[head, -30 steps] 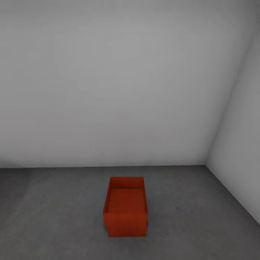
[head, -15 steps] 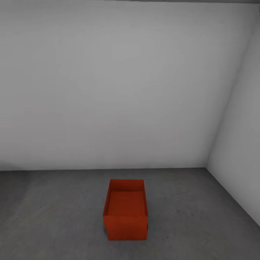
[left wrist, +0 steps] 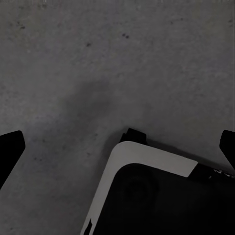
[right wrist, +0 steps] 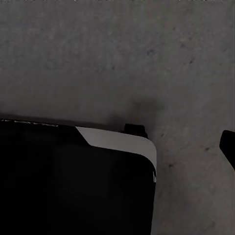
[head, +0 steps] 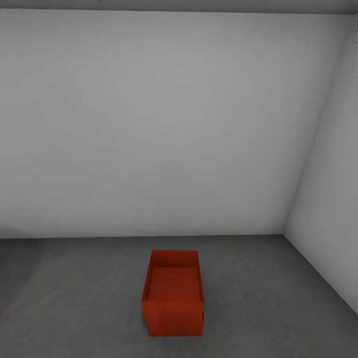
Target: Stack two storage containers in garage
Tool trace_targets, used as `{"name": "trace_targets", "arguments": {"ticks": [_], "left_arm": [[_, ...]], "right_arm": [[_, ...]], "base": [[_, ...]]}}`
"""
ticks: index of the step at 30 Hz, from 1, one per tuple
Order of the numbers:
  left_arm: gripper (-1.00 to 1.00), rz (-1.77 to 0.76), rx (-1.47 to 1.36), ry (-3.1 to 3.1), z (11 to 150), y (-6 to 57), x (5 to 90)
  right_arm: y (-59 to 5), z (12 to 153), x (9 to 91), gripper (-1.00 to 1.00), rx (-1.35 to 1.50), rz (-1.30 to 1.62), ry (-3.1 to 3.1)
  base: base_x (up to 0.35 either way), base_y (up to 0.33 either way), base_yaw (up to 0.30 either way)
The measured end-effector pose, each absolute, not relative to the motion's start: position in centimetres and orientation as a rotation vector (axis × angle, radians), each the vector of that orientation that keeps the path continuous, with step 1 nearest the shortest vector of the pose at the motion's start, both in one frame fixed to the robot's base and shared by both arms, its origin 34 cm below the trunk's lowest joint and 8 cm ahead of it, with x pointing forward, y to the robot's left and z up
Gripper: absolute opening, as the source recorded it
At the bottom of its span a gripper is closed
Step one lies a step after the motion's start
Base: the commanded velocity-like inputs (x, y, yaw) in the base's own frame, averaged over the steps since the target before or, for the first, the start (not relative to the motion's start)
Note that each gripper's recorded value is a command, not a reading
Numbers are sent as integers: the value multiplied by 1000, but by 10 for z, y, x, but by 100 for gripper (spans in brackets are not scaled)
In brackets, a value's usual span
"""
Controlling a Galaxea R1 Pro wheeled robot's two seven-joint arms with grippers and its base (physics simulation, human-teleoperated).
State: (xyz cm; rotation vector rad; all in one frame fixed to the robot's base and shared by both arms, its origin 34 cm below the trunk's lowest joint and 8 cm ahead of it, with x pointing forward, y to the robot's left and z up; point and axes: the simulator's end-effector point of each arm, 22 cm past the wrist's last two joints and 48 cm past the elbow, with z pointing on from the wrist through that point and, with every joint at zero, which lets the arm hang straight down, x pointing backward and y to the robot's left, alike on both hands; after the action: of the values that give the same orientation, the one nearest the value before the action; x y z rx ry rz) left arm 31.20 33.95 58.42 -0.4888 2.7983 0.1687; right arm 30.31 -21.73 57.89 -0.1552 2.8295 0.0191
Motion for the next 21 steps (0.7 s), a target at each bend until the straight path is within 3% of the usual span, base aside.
{"name": "trace_targets", "arguments": {"ticks": [21], "left_arm": [[100, 159, -487, 2766, 590, 339, 324]], "right_arm": [[-220, 584, 314, 100, -151, -1, 2804]], "base": [[0, 0, 0]]}}
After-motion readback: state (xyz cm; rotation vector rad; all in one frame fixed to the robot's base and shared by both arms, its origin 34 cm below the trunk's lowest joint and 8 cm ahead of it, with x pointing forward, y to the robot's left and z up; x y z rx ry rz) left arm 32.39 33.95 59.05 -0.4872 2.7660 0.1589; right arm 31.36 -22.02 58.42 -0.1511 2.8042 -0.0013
